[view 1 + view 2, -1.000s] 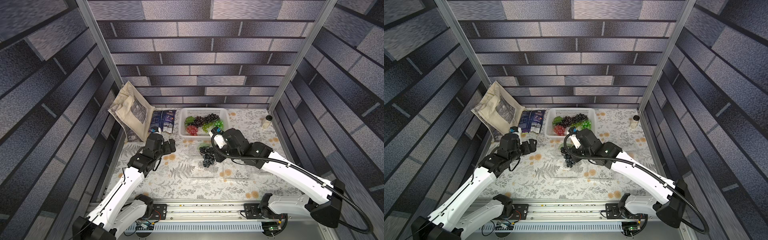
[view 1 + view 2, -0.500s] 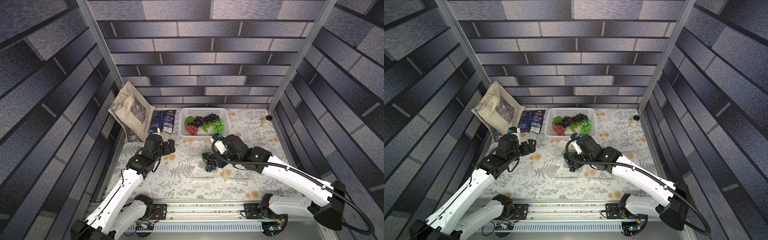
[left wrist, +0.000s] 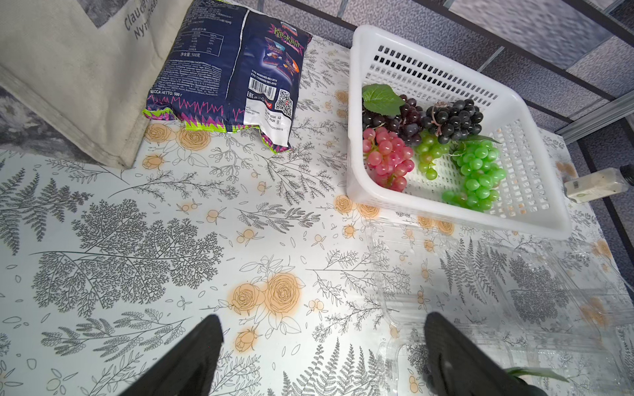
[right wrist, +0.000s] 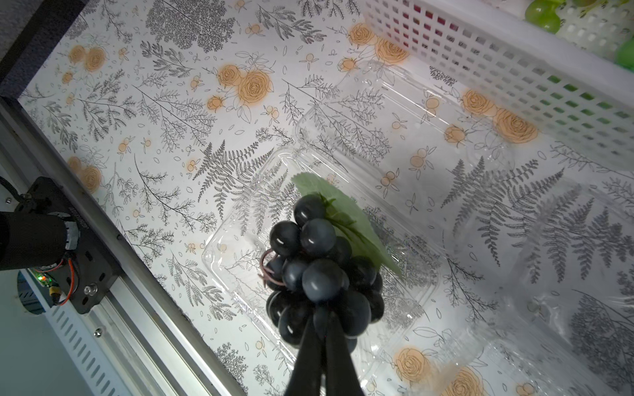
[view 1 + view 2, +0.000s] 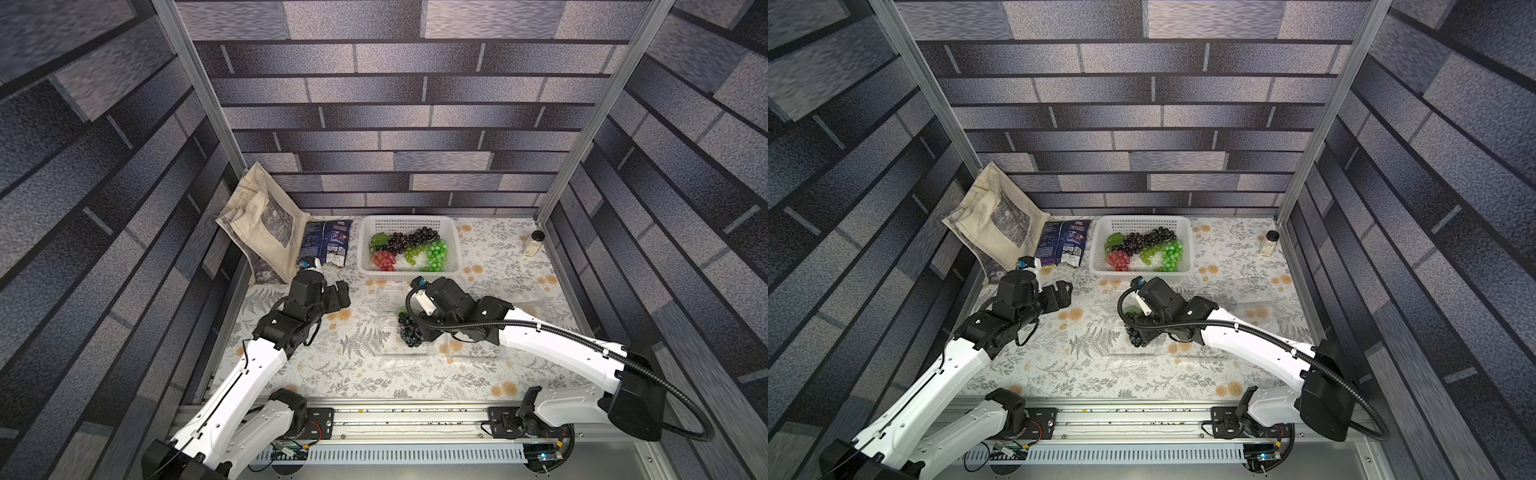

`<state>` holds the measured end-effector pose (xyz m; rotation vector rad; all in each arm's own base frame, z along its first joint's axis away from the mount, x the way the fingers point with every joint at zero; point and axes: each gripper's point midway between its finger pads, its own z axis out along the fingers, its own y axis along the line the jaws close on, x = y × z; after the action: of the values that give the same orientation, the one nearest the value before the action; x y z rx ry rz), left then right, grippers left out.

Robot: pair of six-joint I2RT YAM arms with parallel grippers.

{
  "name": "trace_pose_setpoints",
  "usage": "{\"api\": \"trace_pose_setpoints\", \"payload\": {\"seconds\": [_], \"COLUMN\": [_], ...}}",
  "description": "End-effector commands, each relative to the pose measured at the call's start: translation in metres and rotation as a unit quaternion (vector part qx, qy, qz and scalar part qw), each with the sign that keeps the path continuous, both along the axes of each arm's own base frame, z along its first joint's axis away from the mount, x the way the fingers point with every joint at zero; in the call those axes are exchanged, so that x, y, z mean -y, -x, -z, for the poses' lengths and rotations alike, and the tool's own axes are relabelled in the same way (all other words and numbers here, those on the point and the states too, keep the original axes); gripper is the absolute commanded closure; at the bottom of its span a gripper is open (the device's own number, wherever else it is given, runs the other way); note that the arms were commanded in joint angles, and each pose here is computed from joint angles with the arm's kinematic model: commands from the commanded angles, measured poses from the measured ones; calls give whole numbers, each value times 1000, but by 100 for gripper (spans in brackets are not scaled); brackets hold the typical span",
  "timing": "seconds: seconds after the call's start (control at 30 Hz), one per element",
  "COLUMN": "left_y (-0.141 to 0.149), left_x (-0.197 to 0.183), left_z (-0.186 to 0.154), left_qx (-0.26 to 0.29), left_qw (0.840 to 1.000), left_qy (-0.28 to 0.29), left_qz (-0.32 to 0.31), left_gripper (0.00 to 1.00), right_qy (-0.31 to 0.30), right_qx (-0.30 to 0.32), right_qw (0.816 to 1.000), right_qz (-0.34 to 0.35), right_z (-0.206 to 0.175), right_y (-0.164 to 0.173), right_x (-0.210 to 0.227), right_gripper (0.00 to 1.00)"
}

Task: Pack grapes into containers
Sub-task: Place the grape into the packing box.

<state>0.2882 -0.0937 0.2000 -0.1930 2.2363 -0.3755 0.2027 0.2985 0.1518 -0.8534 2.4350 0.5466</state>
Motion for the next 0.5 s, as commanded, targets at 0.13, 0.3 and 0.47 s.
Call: {"api": "trace_pose_setpoints", "payload": {"seconds": [0.13, 0.3, 0.47], "left_y": [1, 0, -2], "left_x": [-2, -1, -1], "left_z": [5, 5, 4], "left_qx": [-1, 0, 1], "left_qw": [1000, 1000, 1000], "left_qy": [-4, -3, -3], "left_qz": [-7, -5, -6], "left_gripper": [5, 5, 5], "right_qy": [-23, -20, -17], "right_qx": [-12, -27, -38], "right_qw": [999, 999, 999], "right_qz": [-18, -28, -24], "right_z": [11, 25, 39], "right_y": [6, 11, 10], "right_x": [-32, -45, -52], "right_gripper": [100, 100, 100]}}
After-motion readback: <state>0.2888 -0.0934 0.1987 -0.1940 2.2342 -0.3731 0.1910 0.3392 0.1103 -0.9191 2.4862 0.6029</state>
